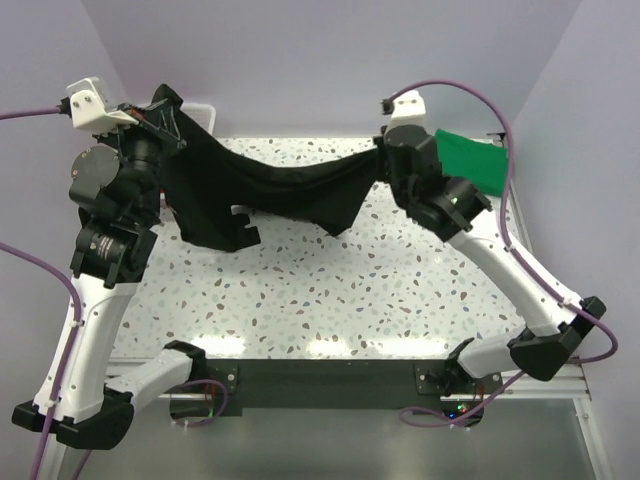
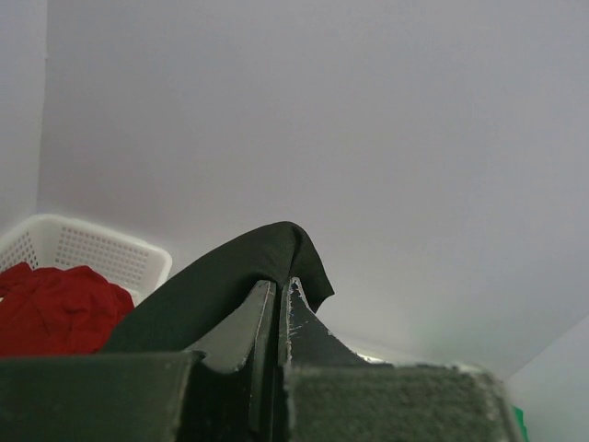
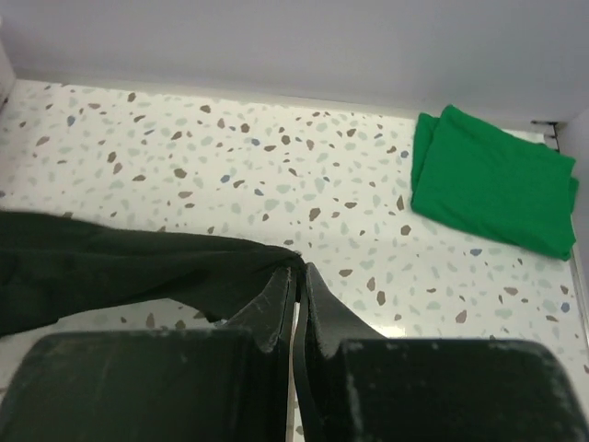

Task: Fold and stack the t-shirts
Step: Flatten the tshirt out

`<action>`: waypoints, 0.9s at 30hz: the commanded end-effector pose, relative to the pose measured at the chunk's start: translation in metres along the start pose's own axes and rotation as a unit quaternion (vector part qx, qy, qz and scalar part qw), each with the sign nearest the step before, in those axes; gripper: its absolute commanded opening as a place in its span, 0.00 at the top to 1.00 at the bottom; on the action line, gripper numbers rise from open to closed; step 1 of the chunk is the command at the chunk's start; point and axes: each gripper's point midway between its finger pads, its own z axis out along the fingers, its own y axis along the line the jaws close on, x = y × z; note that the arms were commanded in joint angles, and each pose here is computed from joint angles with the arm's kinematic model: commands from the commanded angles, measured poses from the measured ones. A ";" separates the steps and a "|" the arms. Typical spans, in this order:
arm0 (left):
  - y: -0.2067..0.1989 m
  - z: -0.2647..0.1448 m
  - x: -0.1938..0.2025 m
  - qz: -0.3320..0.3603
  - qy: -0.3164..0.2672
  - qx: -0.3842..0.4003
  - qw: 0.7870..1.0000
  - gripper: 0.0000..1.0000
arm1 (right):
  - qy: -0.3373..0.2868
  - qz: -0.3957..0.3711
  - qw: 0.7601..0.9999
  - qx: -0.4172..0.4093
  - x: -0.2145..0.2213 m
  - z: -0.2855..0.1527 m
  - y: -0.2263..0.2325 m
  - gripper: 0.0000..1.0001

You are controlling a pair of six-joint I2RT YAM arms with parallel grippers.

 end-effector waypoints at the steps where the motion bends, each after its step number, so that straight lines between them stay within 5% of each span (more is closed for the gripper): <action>1: -0.005 -0.004 -0.026 -0.014 -0.033 0.008 0.999 1.00 | -0.026 0.092 0.995 0.010 -0.031 0.007 -0.049 1.00; 8: -0.002 -0.005 -0.031 0.001 -0.038 0.001 0.999 1.00 | -0.055 0.087 0.992 0.075 -0.044 -0.018 -0.114 1.00; 18: -0.021 -0.012 -0.038 0.029 -0.010 0.048 0.998 1.00 | -0.096 0.109 0.988 0.052 -0.071 -0.083 -0.132 1.00; 27: -0.021 -0.061 -0.074 0.027 -0.038 0.084 0.995 1.00 | -0.152 0.124 0.980 0.023 -0.096 -0.155 -0.150 1.00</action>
